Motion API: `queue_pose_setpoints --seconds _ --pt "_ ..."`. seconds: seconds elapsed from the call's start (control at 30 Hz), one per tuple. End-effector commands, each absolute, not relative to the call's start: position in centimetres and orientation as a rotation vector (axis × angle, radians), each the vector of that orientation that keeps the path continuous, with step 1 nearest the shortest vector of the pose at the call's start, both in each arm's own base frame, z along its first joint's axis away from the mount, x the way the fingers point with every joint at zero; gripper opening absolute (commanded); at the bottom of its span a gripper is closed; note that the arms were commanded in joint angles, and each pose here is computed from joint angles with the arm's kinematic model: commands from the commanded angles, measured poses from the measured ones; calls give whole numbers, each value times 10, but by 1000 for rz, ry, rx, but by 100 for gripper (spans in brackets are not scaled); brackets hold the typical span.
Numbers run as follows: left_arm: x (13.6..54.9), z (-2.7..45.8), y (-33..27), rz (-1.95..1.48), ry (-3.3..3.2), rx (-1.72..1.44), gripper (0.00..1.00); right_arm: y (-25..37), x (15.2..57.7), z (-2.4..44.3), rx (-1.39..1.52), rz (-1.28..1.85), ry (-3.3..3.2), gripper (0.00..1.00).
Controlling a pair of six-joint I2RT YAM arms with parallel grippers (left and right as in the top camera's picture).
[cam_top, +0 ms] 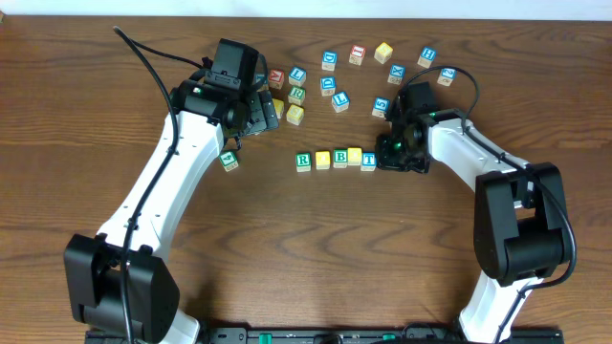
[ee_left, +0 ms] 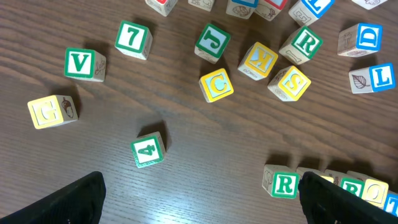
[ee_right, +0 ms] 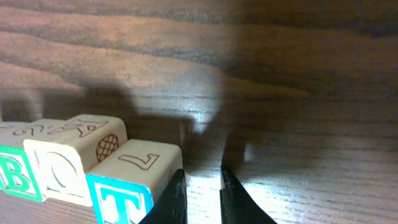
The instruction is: Spell out ROBOT
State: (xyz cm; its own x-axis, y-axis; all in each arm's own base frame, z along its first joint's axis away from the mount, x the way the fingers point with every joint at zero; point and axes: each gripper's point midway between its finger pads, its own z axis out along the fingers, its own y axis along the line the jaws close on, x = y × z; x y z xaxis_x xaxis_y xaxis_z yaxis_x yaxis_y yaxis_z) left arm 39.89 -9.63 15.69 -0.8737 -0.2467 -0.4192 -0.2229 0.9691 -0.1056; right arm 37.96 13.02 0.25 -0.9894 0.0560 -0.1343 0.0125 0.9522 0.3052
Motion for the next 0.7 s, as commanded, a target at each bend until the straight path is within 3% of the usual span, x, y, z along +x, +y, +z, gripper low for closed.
queue_pose_setpoints --seconds 0.0,0.67 --pt "397 168 -96 -99 2665 -331 98 130 383 -1 82 468 2956 14" --pt "384 143 -134 -119 2760 -210 98 145 390 4 54 539 2914 14"
